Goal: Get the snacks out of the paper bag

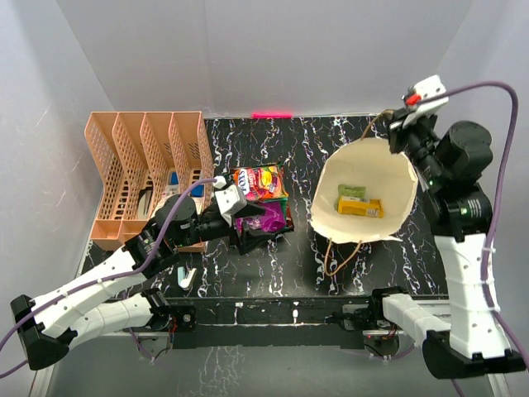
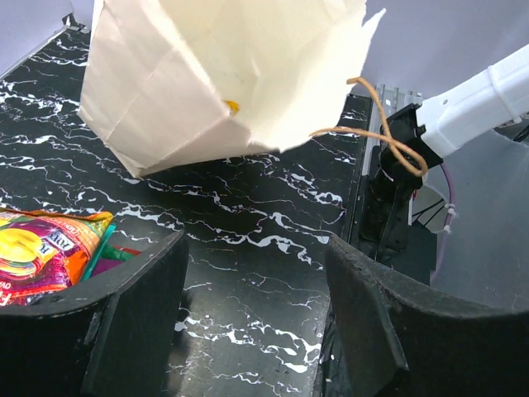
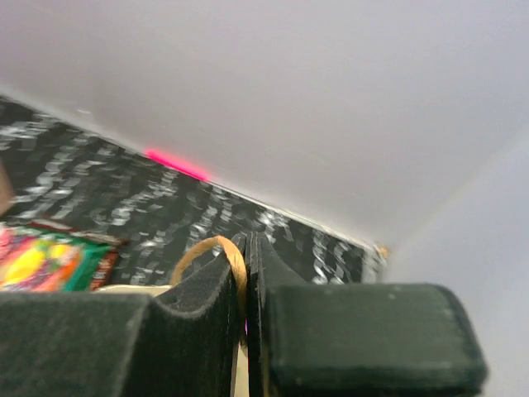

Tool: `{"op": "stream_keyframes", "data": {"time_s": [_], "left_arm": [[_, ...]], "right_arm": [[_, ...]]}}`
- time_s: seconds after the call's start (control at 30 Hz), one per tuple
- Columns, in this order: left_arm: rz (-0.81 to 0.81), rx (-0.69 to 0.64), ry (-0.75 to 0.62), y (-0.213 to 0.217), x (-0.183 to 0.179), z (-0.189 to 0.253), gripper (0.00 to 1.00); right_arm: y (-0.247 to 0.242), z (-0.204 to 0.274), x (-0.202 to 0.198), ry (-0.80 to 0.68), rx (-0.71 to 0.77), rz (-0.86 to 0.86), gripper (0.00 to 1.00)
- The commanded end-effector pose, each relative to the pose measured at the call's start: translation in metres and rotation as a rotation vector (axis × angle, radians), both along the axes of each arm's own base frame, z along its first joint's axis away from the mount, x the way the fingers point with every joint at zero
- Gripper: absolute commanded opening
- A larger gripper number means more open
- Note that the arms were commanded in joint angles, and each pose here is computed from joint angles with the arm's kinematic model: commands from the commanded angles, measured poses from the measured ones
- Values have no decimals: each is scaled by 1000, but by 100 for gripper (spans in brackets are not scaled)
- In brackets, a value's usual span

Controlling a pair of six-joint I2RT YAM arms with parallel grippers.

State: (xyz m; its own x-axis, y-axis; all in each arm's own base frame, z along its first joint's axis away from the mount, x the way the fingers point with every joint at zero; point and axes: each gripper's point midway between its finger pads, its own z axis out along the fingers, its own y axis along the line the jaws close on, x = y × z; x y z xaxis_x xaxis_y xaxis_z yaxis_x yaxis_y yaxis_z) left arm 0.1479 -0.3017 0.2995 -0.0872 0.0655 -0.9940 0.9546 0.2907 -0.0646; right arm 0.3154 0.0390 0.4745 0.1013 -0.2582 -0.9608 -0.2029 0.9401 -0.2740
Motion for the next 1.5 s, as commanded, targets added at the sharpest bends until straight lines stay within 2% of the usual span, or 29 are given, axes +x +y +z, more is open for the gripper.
{"op": "stream_keyframes", "data": {"time_s": [0.0, 0.07, 0.2, 0.3, 0.4, 0.53, 0.7, 0.77, 1.0, 1.33, 1.47], "left_arm": [[-5, -41, -27, 1, -3, 13, 65], [-13, -48, -20, 0, -4, 15, 65], [-18, -49, -3, -3, -4, 12, 65], [-33, -51, 31, -9, -5, 7, 64], [-56, -40, 68, -21, -13, -7, 61], [-56, 34, 2, -49, -32, -32, 56], [30, 206, -278, -87, -42, -73, 41], [44, 252, -383, -102, -42, -82, 35], [121, 280, -655, -146, -14, -100, 24], [93, 391, -731, -186, 57, -152, 23], [-15, 421, -737, -201, 71, -172, 25]], "right_arm": [[54, 6, -38, -97, -7, 310, 8], [72, -22, -47, -17, 79, 410, 8], [105, -94, -64, 226, 364, 572, 8], [115, -135, -78, 344, 530, 608, 8], [116, -150, -89, 377, 599, 603, 8], [114, -152, -99, 392, 594, 592, 8], [102, -148, -94, 394, 565, 500, 8], [103, -143, -94, 387, 566, 509, 8], [105, -124, -95, 370, 574, 528, 8], [105, -108, -103, 356, 573, 541, 8], [106, -104, -104, 351, 577, 549, 8]]}}
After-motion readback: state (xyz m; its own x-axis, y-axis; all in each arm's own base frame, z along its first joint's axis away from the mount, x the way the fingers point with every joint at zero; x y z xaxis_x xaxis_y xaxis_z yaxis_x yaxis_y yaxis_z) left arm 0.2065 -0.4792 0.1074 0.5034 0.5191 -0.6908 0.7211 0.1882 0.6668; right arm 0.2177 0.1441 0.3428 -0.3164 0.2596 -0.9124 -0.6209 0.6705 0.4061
